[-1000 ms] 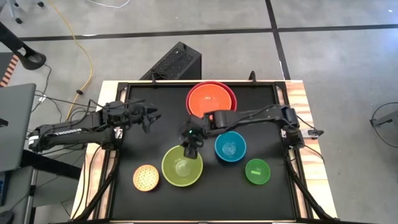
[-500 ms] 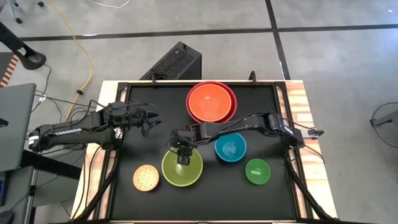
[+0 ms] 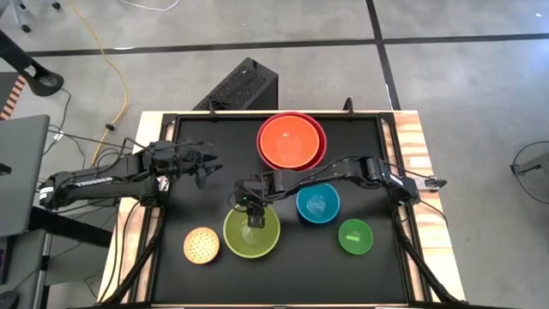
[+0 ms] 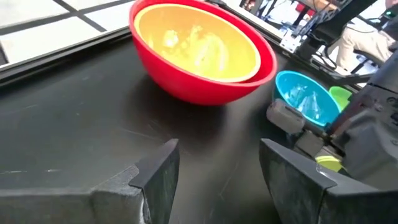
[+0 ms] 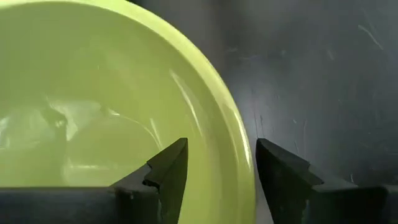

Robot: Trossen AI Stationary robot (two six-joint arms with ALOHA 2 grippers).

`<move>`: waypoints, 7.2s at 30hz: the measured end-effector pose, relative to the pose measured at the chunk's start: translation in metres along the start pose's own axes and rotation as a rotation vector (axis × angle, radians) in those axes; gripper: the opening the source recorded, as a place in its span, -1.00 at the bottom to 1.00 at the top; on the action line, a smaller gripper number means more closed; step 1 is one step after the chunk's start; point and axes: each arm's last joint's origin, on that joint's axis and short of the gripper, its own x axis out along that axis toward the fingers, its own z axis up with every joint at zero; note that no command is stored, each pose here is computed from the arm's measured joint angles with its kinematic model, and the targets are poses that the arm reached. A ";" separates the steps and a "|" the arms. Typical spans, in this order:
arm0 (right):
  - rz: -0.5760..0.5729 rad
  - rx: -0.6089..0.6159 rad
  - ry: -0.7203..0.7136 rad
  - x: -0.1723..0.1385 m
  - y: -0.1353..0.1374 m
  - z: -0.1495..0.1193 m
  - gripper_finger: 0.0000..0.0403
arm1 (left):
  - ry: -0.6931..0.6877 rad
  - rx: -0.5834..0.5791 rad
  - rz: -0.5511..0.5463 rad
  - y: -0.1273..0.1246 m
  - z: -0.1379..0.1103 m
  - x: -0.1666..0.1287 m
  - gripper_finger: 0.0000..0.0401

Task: Nest bowls inside each other
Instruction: Stack the light green bowl on top of the orange bowl, then stack the blue bowl on top of the light green bowl

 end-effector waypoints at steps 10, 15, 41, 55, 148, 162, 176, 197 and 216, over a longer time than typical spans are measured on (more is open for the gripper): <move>0.149 0.043 0.059 -0.005 -0.010 -0.003 -0.90 | -0.023 -0.010 0.052 0.002 0.001 0.000 0.05; 0.234 0.092 0.092 -0.017 -0.022 -0.003 -0.87 | -0.033 -0.010 0.076 0.002 0.001 0.000 0.05; -0.061 0.378 -0.195 -0.221 -0.179 -0.016 -0.91 | -0.042 -0.059 0.106 0.003 0.000 0.000 0.05; -0.193 0.707 -0.025 -0.155 -0.250 -0.097 -0.91 | -0.023 -0.061 0.071 0.002 0.000 0.000 0.05; -0.310 0.686 0.245 -0.124 -0.033 -0.193 0.12 | 0.011 -0.118 0.026 0.001 -0.002 0.000 0.05; -0.274 0.722 0.215 -0.136 -0.035 -0.192 0.12 | -0.022 -0.157 0.041 0.001 0.000 0.000 0.05; -0.276 0.716 0.242 -0.137 -0.033 -0.208 0.12 | -0.037 -0.159 0.068 0.002 0.001 0.000 0.05; -0.098 0.769 0.186 -0.115 -0.043 -0.224 -0.92 | -0.037 -0.138 0.069 0.002 0.001 0.000 0.05; -0.065 0.672 -0.187 -0.221 -0.097 -0.121 -0.91 | -0.034 -0.107 0.070 0.002 0.001 0.000 0.05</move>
